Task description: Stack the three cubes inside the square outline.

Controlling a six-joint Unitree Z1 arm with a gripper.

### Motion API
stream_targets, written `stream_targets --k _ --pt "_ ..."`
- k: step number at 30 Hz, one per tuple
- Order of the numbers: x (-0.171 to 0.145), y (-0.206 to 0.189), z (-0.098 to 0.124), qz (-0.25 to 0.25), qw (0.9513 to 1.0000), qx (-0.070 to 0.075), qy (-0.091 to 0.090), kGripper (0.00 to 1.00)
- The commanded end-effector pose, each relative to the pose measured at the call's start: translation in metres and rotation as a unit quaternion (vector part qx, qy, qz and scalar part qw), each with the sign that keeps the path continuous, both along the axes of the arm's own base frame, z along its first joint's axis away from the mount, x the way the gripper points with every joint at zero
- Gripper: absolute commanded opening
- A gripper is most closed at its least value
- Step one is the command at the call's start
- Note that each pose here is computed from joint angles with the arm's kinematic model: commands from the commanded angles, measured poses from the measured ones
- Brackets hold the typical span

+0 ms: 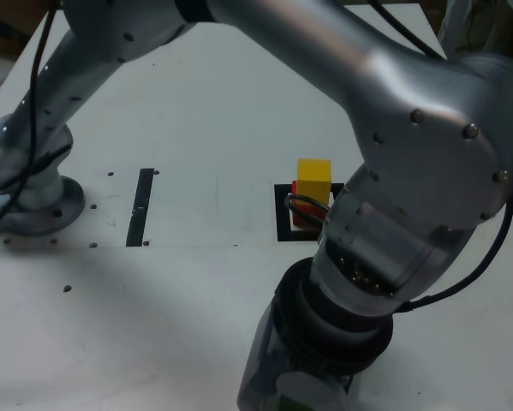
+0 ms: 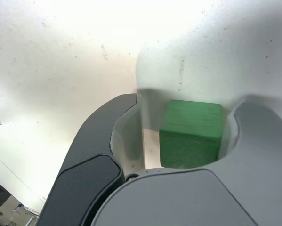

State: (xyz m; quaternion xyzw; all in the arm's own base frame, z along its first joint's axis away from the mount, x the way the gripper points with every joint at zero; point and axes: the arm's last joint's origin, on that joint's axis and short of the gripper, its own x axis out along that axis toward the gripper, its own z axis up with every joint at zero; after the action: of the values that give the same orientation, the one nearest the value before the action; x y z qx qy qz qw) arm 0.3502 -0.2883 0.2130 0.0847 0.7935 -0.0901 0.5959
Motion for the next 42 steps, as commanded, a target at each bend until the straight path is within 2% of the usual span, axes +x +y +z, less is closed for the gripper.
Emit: stream_targets --k 1,13,19,25,32,42 --pt "0.0 0.0 0.0 -0.001 1.0 0.001 0.001 0.25" --pt "-0.002 0.002 0.003 -0.005 1.0 0.004 0.005 0.25" --pt "-0.007 0.02 0.021 -0.017 0.9997 0.015 0.005 0.25" --pt "-0.007 0.061 0.055 -0.016 0.9995 0.024 -0.012 0.25" --pt "-0.006 0.129 0.091 0.002 0.9993 0.02 -0.032 0.25" --pt "-0.002 0.214 0.107 0.026 0.9987 0.021 -0.039 0.25"
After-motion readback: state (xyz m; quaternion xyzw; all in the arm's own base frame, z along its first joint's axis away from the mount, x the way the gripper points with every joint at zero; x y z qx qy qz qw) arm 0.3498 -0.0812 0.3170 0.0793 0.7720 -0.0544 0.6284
